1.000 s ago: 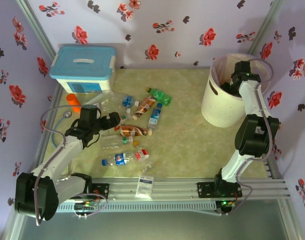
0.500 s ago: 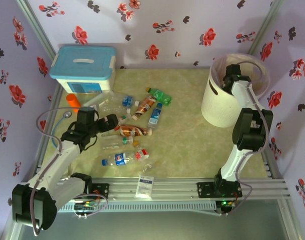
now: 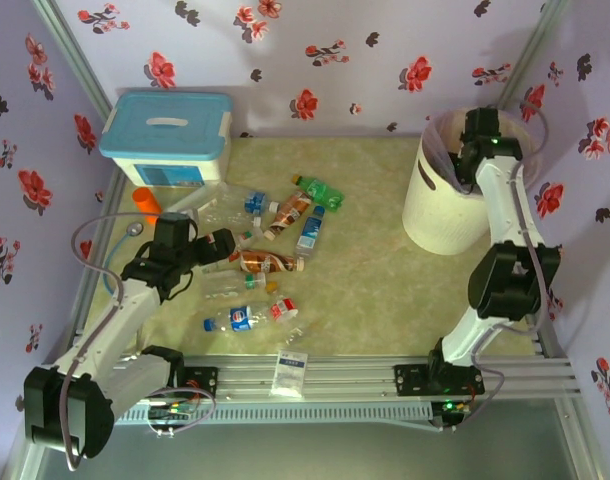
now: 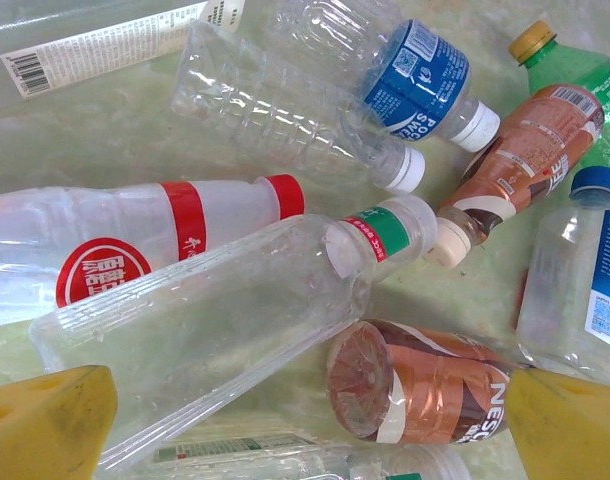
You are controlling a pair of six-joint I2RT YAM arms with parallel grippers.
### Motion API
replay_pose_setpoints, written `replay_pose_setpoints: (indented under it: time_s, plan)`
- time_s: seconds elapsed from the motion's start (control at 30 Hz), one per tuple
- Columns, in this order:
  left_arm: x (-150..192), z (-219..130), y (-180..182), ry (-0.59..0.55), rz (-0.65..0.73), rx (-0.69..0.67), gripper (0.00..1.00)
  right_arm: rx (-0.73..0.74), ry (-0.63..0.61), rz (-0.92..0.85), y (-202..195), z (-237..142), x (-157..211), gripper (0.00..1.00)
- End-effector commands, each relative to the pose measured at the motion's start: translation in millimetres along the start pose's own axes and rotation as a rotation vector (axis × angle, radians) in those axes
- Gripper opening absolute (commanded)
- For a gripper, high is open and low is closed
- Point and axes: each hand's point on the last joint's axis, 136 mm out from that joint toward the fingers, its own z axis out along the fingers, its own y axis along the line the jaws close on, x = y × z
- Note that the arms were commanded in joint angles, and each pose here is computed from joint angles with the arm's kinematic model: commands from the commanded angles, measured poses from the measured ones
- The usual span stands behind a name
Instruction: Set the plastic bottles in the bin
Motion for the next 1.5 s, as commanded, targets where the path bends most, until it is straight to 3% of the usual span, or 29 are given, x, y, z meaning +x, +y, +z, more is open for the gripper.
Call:
replay_pose_setpoints:
  time_s: [0.0, 0.43, 0.53, 0.8, 1.0, 1.13, 1.3, 1.47]
  plan:
    - [-12, -2, -5, -0.026, 0.028, -0.001, 1.0, 0.014, -0.08, -0.026, -1, -49, -9, 0.99]
    - [-17, -5, -8, -0.031, 0.036, 0.0, 1.0, -0.001, -0.29, -0.021, 6, -134, -31, 0.99]
    - [-17, -6, -8, -0.034, 0.034, 0.001, 1.0, -0.004, -0.3, -0.028, 6, -139, -33, 0.99]
    - [-16, -5, -8, -0.033, 0.028, 0.004, 1.0, -0.044, -0.188, -0.106, 28, -118, -7, 0.99]
    - [-15, -5, -6, -0.039, 0.024, 0.004, 1.0, 0.026, -0.122, -0.131, 25, -91, 19, 0.99]
    - [-13, -5, -6, -0.034, 0.028, 0.003, 1.0, 0.081, -0.161, -0.118, 15, -95, 14, 0.98]
    - [-15, -5, -7, -0.038, 0.028, 0.005, 1.0, 0.032, -0.298, -0.1, 22, -135, -18, 0.99]
    - [-17, -5, -8, -0.043, 0.029, 0.007, 1.0, 0.006, -0.352, -0.11, 27, -159, -36, 0.99]
